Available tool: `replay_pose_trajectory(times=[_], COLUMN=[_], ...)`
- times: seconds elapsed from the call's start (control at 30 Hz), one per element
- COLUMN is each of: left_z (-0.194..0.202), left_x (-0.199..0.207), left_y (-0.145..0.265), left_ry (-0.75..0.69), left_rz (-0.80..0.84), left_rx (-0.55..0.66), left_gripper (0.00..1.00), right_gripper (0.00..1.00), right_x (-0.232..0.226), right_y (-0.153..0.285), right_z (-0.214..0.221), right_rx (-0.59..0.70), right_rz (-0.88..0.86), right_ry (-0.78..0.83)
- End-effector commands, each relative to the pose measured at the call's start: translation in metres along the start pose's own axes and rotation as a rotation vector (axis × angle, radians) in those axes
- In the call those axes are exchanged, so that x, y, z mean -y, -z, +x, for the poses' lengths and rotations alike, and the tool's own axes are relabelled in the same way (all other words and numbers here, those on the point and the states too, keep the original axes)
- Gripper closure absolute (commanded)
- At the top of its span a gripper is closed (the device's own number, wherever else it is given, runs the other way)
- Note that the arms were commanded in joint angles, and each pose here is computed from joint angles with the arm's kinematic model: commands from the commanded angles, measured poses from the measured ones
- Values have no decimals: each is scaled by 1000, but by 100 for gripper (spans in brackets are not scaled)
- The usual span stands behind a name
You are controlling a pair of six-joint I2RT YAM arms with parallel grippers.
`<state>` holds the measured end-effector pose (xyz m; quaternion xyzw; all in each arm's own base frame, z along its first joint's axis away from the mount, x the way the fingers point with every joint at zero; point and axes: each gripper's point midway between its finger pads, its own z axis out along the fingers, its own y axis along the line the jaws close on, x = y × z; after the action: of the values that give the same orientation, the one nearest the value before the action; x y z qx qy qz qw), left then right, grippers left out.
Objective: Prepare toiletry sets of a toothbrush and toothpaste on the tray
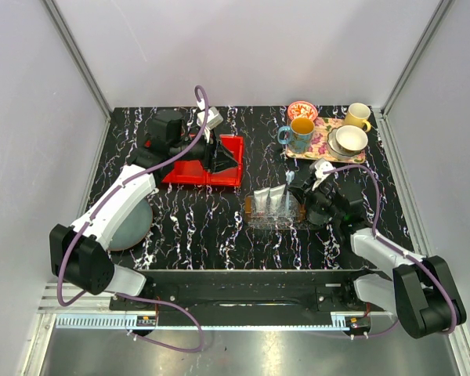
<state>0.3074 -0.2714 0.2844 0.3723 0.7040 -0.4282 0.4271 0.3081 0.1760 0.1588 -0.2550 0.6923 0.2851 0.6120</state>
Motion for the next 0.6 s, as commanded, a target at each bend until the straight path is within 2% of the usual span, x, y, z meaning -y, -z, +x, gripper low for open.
replay_pose_trajectory(times=[0.0, 0.3, 0.4, 0.57], left_z=[-25, -25, -24, -23], left_x=[8, 9, 9, 9], left_y=[7, 7, 8, 8], left_ry=[-72, -75, -77, -76], left_rz=[19, 20, 20, 19], left_rx=[53, 52, 51, 48], left_gripper=[53, 53, 53, 53], right_gripper=[100, 100, 97, 100], right_x=[-4, -5, -6, -6], right_y=[-1, 0, 0, 1], right_z=[-12, -8, -7, -10], right_rx=[57, 63, 65, 85], right_rz=[-28, -36, -41, -38], right_ry=[28, 32, 33, 48])
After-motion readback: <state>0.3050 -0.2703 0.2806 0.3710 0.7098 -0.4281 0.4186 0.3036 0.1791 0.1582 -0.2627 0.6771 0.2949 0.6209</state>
